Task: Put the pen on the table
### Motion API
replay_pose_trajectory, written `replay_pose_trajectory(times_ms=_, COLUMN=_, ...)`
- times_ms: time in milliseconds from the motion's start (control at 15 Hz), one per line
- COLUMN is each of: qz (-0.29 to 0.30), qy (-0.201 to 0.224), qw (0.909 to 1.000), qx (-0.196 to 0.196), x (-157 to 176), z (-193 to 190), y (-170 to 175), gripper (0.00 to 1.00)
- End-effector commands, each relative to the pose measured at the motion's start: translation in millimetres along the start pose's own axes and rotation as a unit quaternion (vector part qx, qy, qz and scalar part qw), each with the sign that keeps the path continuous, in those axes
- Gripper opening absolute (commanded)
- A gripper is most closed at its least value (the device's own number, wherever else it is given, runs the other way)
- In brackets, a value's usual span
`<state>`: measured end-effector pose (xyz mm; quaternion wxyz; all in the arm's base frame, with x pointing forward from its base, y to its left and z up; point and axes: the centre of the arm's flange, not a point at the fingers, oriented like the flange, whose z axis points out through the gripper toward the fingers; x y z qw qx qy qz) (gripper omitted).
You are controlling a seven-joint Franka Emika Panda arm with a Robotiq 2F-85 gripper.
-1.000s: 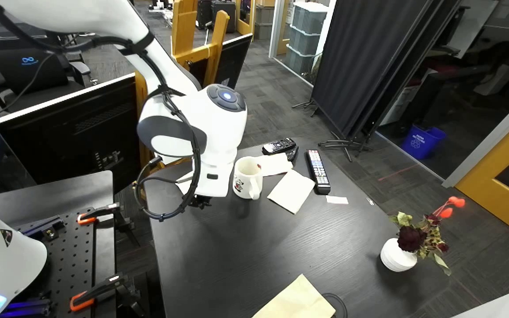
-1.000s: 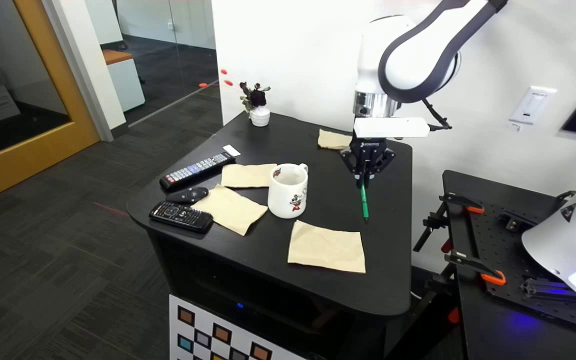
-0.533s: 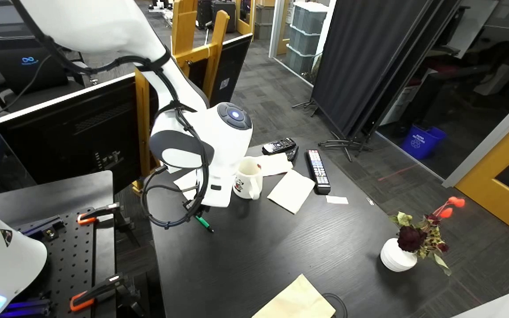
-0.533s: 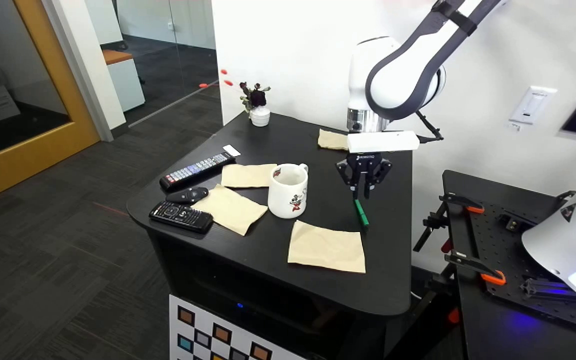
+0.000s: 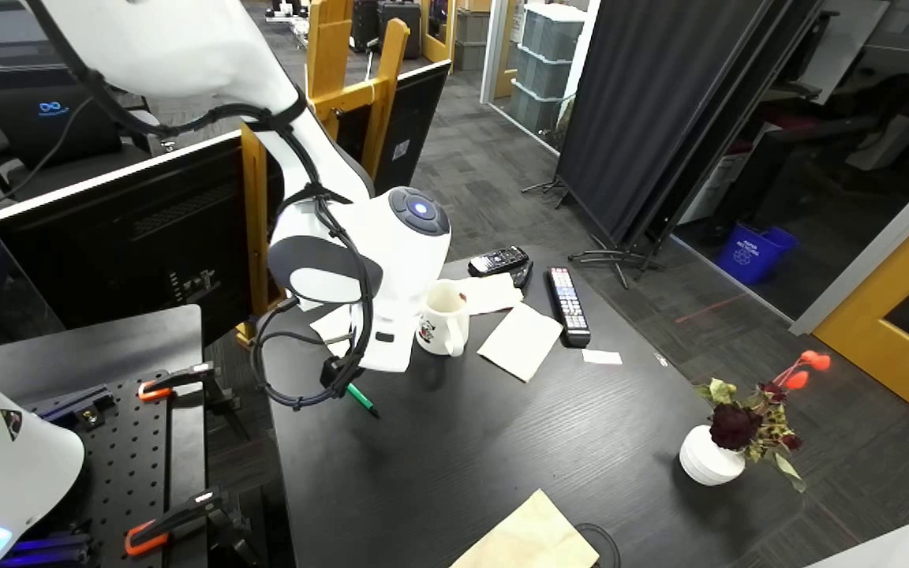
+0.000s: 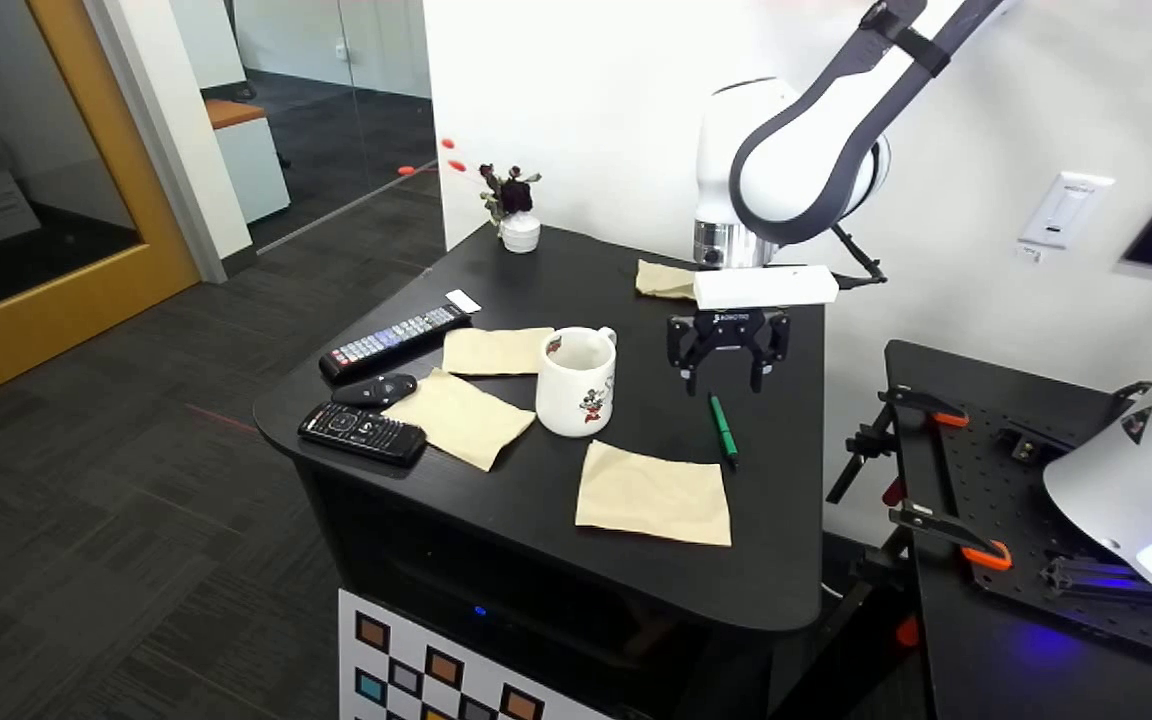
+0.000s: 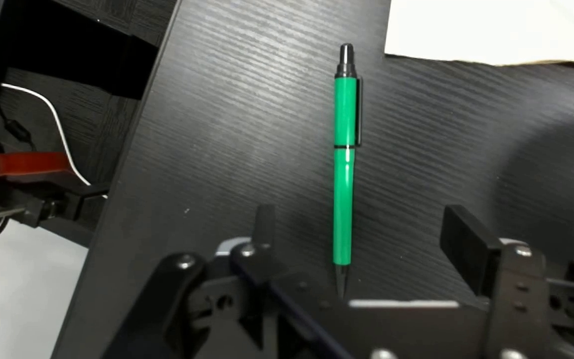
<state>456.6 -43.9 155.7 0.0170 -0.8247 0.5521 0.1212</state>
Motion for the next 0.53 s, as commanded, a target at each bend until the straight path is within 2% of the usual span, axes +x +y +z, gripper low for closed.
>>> replay_pose_trajectory(times_ms=0, qz=0.009, qy=0.005, qw=0.9999, qx=0.005, x=-0.6, z=-4.9, y=-2.8, gripper=1.0)
replay_pose_trajectory(times_ms=467, qz=-0.002, qy=0.001, qw=1.0, qx=0.001, x=-0.8, z=-0.7, y=-1.6, gripper=1.0)
